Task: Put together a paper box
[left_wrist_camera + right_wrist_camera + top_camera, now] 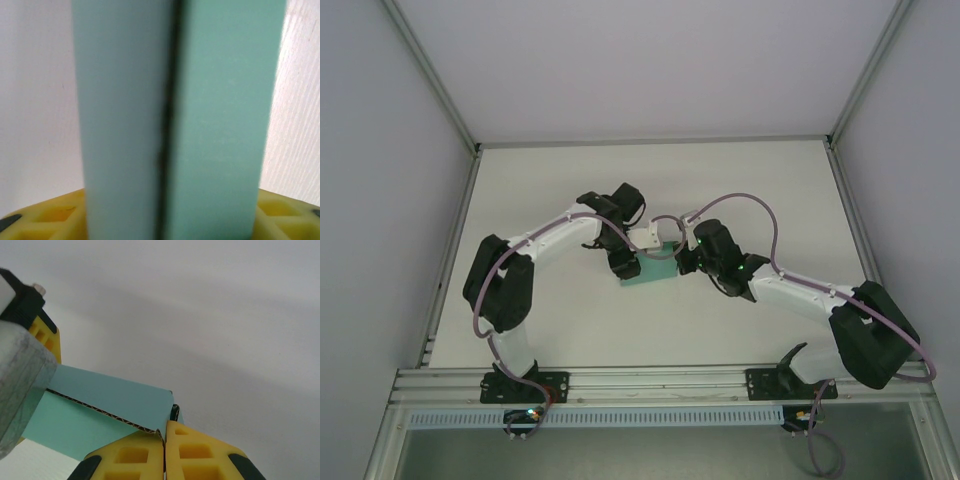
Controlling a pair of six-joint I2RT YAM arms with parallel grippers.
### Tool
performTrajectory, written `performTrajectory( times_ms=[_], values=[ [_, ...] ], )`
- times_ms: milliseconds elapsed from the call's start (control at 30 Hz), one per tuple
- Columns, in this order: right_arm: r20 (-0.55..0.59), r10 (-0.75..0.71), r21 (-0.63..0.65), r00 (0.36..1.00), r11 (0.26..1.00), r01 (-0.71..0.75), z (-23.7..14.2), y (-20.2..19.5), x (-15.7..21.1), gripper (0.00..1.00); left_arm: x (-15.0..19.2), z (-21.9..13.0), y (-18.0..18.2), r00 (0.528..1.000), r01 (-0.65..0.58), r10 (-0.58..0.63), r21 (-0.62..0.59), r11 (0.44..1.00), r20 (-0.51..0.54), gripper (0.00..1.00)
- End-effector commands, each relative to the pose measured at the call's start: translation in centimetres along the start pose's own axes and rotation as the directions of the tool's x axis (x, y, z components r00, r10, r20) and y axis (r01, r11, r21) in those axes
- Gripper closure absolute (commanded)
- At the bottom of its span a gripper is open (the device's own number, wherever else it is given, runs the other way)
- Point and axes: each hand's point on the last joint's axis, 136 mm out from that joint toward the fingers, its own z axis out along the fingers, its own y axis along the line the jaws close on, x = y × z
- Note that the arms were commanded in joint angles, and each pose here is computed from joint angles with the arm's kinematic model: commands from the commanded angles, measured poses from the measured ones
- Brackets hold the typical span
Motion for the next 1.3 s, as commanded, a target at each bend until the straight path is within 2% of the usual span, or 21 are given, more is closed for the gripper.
performTrajectory(
  times_ms=[0, 100, 133, 267, 433, 467, 500, 567, 633, 867, 1033, 1267],
  values=[
    [-0.322, -0.016, 0.077, 0.946, 0.996, 0.043, -0.3, -1.8, 9.6, 1.00, -1.7, -1.7, -0.2, 0.996, 0.003, 0.000, -0.034, 0.999, 0.087, 0.34],
    [-0.312, -0.028, 0.100, 0.950, 0.993, 0.062, -0.6, -1.9, 8.9, 1.00, -2.0, -2.8, -0.5, 0.991, 0.009, -0.001, -0.057, 0.998, 0.130, 0.17],
    [-0.312, -0.029, 0.107, 0.950, 0.992, 0.066, -0.7, -1.9, 8.7, 1.00, -2.1, -3.3, -0.5, 0.988, 0.018, -0.006, -0.074, 0.997, 0.152, 0.01],
    [-0.314, -0.021, 0.136, 0.949, 0.988, 0.067, -1.0, -1.8, 8.5, 1.00, -2.5, -5.7, -0.2, 0.967, 0.094, -0.056, -0.143, 0.985, 0.249, 0.00],
    [-0.317, 0.002, 0.174, 0.948, 0.983, 0.056, -1.4, -1.9, 8.0, 1.00, -1.1, -8.7, 1.8, 0.892, 0.366, -0.272, -0.223, 0.904, 0.361, 0.00],
    [-0.319, 0.005, 0.175, 0.948, 0.983, 0.053, -1.4, -1.9, 7.9, 1.00, -0.4, -9.1, 2.3, 0.866, 0.431, -0.329, -0.229, 0.873, 0.377, 0.02],
    [-0.319, 0.012, 0.178, 0.948, 0.983, 0.048, -1.4, -1.8, 7.8, 1.00, 0.6, -9.3, 2.6, 0.833, 0.497, -0.393, -0.216, 0.840, 0.389, 0.09],
    [-0.328, 0.018, 0.182, 0.944, 0.982, 0.044, -1.4, -1.8, 7.8, 1.00, 1.9, -9.4, 2.6, 0.779, 0.584, -0.485, -0.177, 0.792, 0.396, 0.30],
    [-0.337, 0.026, 0.189, 0.941, 0.981, 0.041, -1.4, -1.7, 7.7, 1.00, 2.2, -9.1, 1.9, 0.764, 0.599, -0.507, -0.145, 0.788, 0.400, 0.36],
    [-0.339, 0.085, 0.233, 0.937, 0.972, -0.004, -1.7, -1.5, 7.1, 1.00, 2.2, -9.2, 0.1, 0.735, 0.649, -0.544, -0.190, 0.737, 0.404, 0.34],
    [-0.350, 0.087, 0.228, 0.933, 0.974, -0.005, -1.4, -1.0, 7.2, 1.00, 2.9, -8.8, 0.1, 0.707, 0.697, -0.593, -0.237, 0.677, 0.386, 0.42],
    [-0.342, 0.106, 0.232, 0.934, 0.972, -0.025, -1.5, -0.5, 6.9, 1.00, 1.7, -9.6, -1.0, 0.670, 0.719, -0.595, -0.190, 0.668, 0.445, 0.39]
  ],
)
